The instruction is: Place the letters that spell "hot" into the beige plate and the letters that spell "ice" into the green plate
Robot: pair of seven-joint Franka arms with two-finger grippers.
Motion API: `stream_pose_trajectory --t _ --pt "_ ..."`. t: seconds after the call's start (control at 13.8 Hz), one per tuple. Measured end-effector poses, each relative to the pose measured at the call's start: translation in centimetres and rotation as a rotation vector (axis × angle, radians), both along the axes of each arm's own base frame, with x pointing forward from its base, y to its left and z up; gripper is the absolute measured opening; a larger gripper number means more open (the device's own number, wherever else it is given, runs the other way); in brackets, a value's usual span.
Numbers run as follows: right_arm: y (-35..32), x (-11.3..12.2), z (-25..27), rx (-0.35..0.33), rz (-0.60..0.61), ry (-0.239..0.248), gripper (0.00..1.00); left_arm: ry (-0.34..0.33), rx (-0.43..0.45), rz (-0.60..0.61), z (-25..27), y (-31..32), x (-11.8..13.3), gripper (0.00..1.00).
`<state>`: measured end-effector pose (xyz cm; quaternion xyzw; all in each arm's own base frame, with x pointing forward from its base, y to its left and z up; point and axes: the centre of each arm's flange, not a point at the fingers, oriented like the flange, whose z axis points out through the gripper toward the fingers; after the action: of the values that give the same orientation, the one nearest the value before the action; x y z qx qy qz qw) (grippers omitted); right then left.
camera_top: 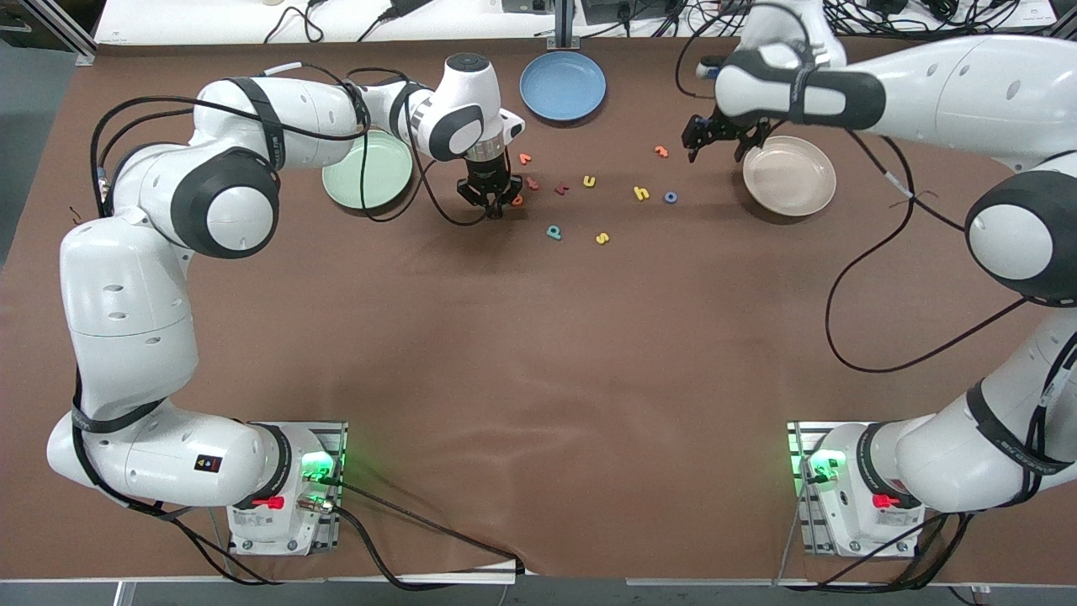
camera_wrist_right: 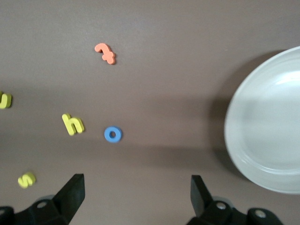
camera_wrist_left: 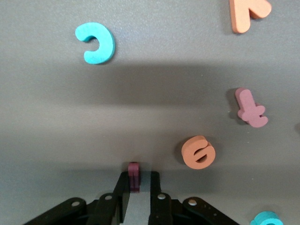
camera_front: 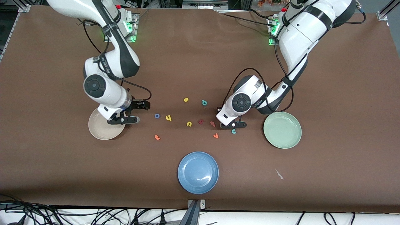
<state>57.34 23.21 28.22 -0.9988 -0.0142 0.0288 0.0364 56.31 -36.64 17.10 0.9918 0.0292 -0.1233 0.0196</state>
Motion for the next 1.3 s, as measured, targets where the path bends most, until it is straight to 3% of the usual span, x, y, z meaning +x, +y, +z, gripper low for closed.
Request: stream_pose_trajectory --t 0.14,0.22,0.43,0.8,0.94,1.3 --pt "1.6 -2.2 -2.5 0.027 -0.035 -0.053 1.00 0.000 0.000 0.000 0.0 0.0 0.0 0.18" --pt "2.4 -3.3 -3.5 0.035 -0.042 -0.067 1.00 0.000 0.000 0.001 0.0 0.1 0.1 0.09" --pt "4.4 -5.2 -6.1 0.041 -0.045 -0.072 1.00 -0.001 -0.001 0.004 0.0 0.2 0.2 0.07" --pt "4.5 -5.0 -8.8 0.025 -0.019 -0.078 0.99 0.028 0.015 0.021 2.4 2.3 1.8 0.07" --pt "4.5 -4.3 -8.8 0.007 0.015 -0.099 0.97 0.047 0.029 -0.030 5.3 4.2 3.2 0.07" --pt "5.1 -3.2 -9.8 -0.022 0.067 -0.109 0.94 0.011 0.005 -0.202 11.9 11.0 6.9 0.07"
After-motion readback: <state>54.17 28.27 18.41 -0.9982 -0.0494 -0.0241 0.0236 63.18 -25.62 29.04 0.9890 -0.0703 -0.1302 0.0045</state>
